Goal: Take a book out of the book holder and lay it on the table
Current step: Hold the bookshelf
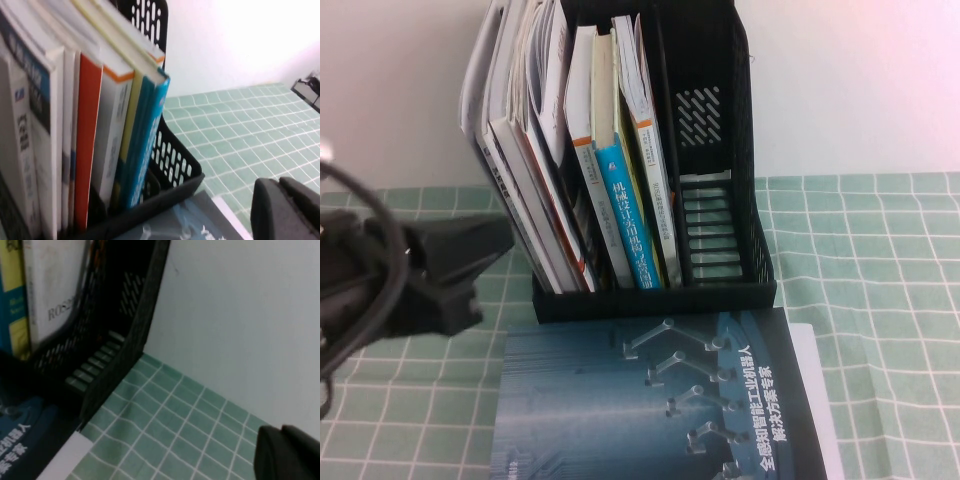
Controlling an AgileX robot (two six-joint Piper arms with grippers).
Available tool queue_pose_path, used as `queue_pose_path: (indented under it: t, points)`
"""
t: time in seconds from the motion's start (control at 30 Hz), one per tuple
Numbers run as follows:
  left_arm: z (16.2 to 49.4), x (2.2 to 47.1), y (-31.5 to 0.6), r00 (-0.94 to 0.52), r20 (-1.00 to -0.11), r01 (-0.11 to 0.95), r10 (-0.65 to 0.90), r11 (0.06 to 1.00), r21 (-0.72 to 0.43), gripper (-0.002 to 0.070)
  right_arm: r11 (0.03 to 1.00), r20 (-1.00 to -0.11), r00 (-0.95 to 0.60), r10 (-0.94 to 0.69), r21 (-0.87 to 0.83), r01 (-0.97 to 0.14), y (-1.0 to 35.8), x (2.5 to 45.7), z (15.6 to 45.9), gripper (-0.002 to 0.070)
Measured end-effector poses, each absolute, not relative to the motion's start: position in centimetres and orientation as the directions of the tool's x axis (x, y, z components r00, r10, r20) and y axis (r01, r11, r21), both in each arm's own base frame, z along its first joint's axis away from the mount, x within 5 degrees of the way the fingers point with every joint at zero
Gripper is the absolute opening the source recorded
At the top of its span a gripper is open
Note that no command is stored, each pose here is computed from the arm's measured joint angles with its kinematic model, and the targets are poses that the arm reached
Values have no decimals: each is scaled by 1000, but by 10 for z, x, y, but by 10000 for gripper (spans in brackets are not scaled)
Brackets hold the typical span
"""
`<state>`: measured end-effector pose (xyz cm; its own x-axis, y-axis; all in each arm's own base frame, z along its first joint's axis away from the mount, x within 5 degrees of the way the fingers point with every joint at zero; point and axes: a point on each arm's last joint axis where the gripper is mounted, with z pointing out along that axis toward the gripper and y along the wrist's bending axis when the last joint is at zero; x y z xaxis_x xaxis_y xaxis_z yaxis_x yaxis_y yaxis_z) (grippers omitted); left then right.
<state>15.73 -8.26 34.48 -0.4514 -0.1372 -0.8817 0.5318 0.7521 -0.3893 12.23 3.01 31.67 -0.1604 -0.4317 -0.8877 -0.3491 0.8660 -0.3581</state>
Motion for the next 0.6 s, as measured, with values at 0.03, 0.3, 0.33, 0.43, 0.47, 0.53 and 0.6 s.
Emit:
queue_pose_path:
  t: [0.03,0.3,0.33,0.43,0.47,0.53,0.6]
  points:
    - [348,165,-88,-440,-888,539,-134,751,-381,-3,850,-880,-159,-448,-365,-379,34,125,315,-1]
    - [347,226,-145,-442,-894,572,-67,747,-338,-3,750,-848,-147,-508,-352,-560,63,153,295,-1]
    - [346,233,-153,-448,-892,572,-62,746,-339,-3,743,-846,-149,-511,-348,-572,66,157,292,-2]
    - [343,249,-169,-460,-887,576,-49,744,-340,-3,727,-849,-142,-509,-335,-600,75,168,288,-1]
    - [342,255,-173,-463,-885,574,-48,744,-341,-3,721,-851,-141,-506,-327,-611,79,172,287,-2]
    - [338,265,-180,-477,-878,570,-45,745,-347,-3,709,-858,-134,-496,-312,-632,87,178,289,-1]
    - [337,271,-184,-489,-870,561,-55,745,-362,-3,680,-861,-121,-494,-296,-670,96,183,290,-1]
